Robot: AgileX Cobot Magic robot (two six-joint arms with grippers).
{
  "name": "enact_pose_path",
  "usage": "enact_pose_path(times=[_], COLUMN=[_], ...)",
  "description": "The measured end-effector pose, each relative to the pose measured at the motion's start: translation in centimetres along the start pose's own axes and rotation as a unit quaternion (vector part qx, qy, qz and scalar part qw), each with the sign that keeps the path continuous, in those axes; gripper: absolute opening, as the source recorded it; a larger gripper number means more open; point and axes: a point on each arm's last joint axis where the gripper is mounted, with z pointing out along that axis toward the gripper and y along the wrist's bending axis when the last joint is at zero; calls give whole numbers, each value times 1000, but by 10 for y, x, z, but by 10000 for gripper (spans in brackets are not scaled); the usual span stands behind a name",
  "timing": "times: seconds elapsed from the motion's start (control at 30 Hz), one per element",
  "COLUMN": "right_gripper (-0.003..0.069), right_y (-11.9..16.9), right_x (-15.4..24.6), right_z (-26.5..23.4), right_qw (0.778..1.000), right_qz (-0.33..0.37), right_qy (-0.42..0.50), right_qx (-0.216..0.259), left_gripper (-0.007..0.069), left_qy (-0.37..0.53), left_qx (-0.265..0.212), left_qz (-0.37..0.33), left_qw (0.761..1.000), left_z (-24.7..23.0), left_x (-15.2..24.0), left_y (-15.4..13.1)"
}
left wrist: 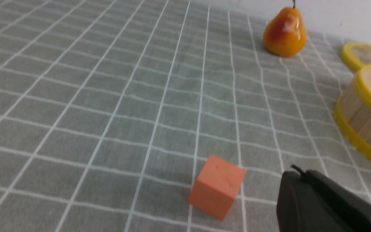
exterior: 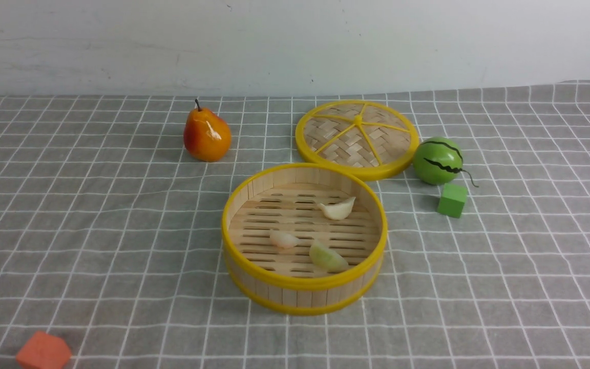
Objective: Put the dumplings into the steamer on the table with the grey tablecloth.
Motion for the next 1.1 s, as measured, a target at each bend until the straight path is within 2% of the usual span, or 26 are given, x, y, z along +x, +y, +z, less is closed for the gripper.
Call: enact_pose_path(times=[0.17, 1.1], right_gripper=[-10, 13], right_y=[0, 0], right_x=[0, 0], right_z=[0, 0], right_qw=[1000, 1000], right_qz=[0, 0], right_qy=[0, 0], right_qx=[0, 0], left_gripper=[-14, -14], left_qy=[29, 35], left_qx=[-8, -10], left_qz=[20, 26], left_qw=[999, 999], left_z=[0, 0], left_x=[6, 7], left_y=[2, 2])
